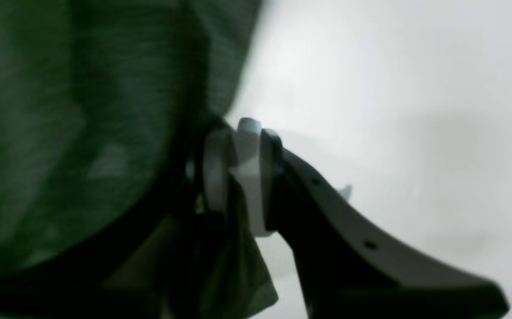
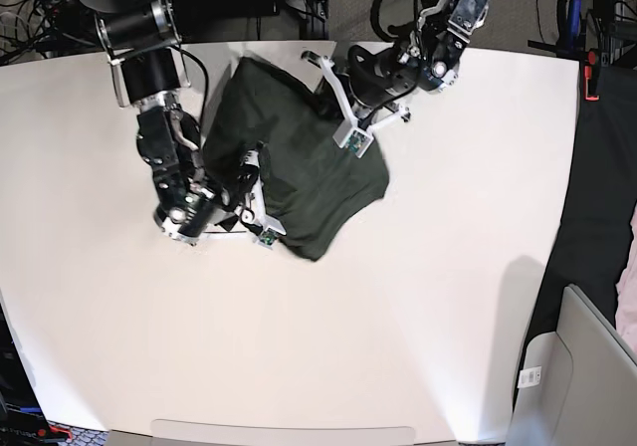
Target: Fold the T-shirt properly
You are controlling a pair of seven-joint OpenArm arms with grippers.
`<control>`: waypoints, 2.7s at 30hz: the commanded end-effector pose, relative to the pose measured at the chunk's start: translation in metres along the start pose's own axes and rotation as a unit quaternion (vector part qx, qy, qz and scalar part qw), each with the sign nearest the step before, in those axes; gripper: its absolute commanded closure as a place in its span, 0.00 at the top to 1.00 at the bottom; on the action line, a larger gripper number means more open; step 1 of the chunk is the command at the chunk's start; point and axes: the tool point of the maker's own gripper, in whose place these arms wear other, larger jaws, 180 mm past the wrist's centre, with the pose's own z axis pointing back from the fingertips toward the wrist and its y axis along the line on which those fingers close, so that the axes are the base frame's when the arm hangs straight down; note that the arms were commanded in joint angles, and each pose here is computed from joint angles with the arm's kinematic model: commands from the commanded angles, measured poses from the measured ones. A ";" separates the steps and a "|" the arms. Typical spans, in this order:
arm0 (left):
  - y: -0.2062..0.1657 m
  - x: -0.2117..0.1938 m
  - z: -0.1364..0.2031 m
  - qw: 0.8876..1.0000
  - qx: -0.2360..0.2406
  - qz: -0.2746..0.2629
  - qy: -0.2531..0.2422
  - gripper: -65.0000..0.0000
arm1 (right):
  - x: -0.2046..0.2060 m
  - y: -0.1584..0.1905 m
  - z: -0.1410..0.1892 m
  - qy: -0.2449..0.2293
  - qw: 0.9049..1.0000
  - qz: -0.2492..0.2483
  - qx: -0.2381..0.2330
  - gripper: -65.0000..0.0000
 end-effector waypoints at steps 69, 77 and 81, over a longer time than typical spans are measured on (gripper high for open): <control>0.034 0.123 0.022 0.975 0.023 0.132 -0.179 0.41 | -0.041 -0.061 0.095 -0.156 0.965 -0.169 -0.130 0.17; 0.040 0.103 0.003 0.977 0.023 0.151 -0.147 0.37 | -0.055 -0.063 0.095 -0.151 0.961 -0.189 -0.134 0.17; 0.041 0.097 -0.002 0.978 0.024 0.156 -0.137 0.28 | -0.060 -0.067 0.097 -0.151 0.958 -0.198 -0.139 0.17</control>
